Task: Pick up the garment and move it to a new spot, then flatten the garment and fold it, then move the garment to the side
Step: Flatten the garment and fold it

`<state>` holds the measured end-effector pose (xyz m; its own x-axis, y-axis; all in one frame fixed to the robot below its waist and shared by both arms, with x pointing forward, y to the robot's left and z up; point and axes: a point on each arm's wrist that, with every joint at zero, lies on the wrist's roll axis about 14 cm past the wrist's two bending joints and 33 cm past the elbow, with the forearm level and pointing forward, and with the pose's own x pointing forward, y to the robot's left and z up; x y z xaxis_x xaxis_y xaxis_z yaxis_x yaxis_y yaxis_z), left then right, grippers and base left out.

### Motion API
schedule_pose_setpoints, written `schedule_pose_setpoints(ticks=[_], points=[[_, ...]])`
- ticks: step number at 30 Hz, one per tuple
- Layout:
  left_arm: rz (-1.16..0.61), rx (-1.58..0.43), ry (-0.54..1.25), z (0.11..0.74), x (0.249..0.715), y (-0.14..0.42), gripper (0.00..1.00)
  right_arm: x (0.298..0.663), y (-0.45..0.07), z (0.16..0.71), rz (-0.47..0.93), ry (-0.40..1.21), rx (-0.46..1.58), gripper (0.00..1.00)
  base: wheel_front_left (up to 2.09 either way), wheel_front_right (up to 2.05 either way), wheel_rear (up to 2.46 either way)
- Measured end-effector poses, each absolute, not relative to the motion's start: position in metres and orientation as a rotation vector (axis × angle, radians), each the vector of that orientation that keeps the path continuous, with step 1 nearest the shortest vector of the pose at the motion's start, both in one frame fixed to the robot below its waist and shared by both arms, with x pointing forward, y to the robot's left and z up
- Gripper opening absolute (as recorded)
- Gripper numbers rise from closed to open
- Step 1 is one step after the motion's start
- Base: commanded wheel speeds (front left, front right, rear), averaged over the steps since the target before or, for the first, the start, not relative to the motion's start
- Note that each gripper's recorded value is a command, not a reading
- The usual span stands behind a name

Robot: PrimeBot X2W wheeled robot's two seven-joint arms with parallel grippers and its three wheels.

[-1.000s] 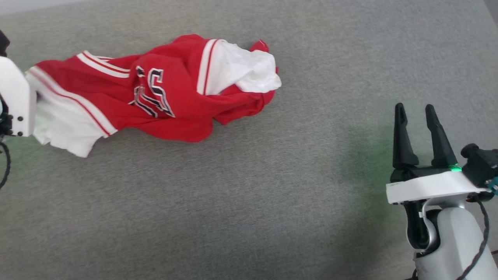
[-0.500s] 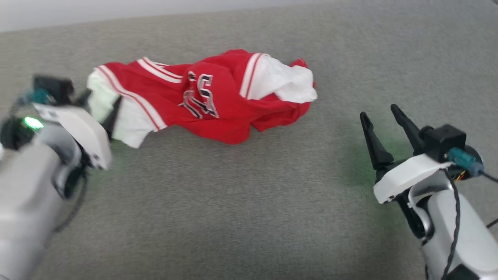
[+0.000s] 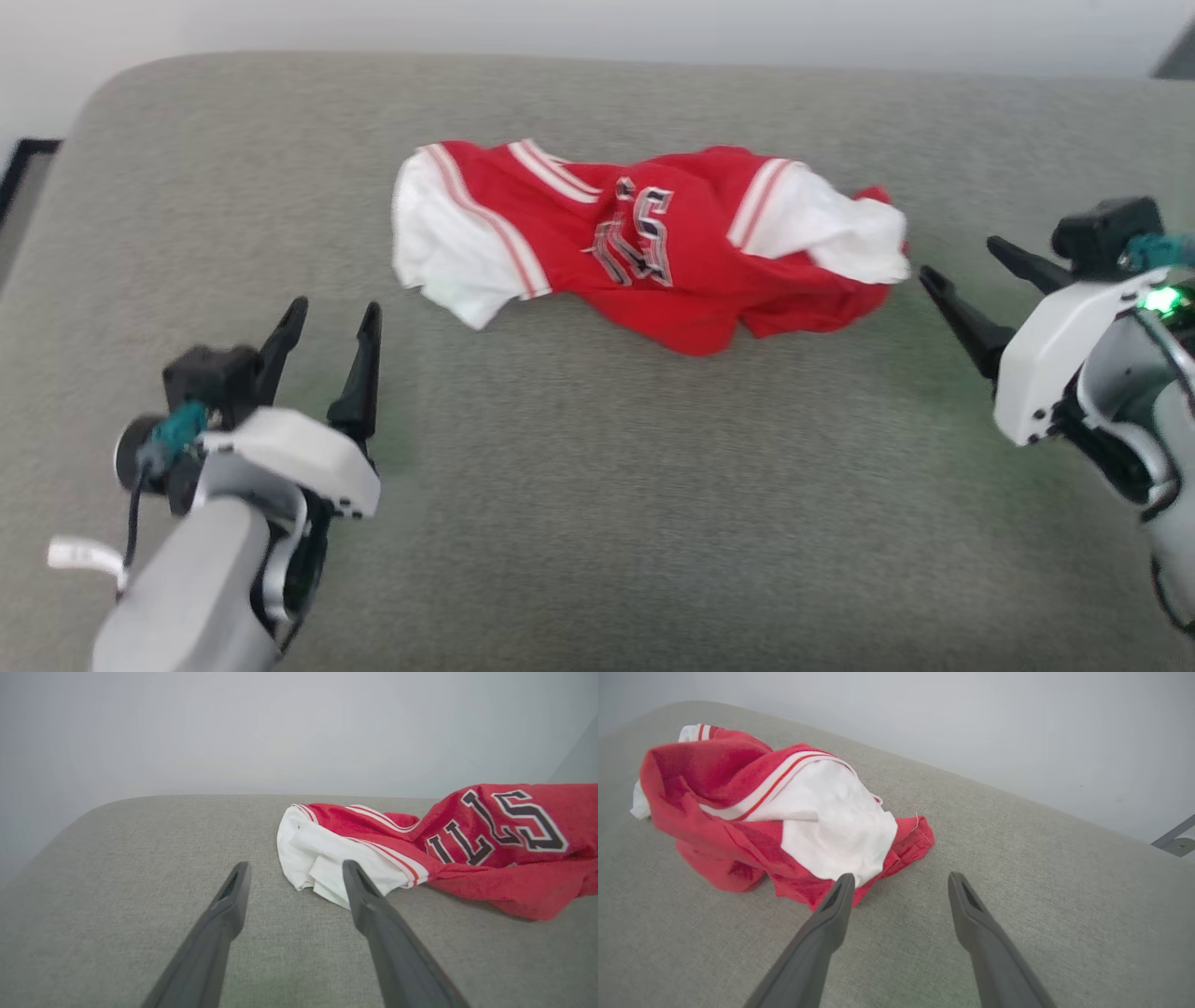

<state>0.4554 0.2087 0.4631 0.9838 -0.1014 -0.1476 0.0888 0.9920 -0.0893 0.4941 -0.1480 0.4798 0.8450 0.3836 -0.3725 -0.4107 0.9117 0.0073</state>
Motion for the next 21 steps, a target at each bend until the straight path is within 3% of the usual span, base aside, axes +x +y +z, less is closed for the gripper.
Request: schedule_pose_setpoints(ticks=[12, 21], points=[[0.078, -0.017, -0.014, 0.495, 0.388, 0.240, 1.00, 0.514, -0.116, 0.465, 0.554, 0.669, -0.061, 1.00, 0.00, 0.00, 0.00], [0.098, -0.032, -0.013, 0.489, 0.376, 0.236, 1.00, 0.524, -0.113, 0.450, 0.566, 0.782, -0.032, 1.00, 0.00, 0.00, 0.00]])
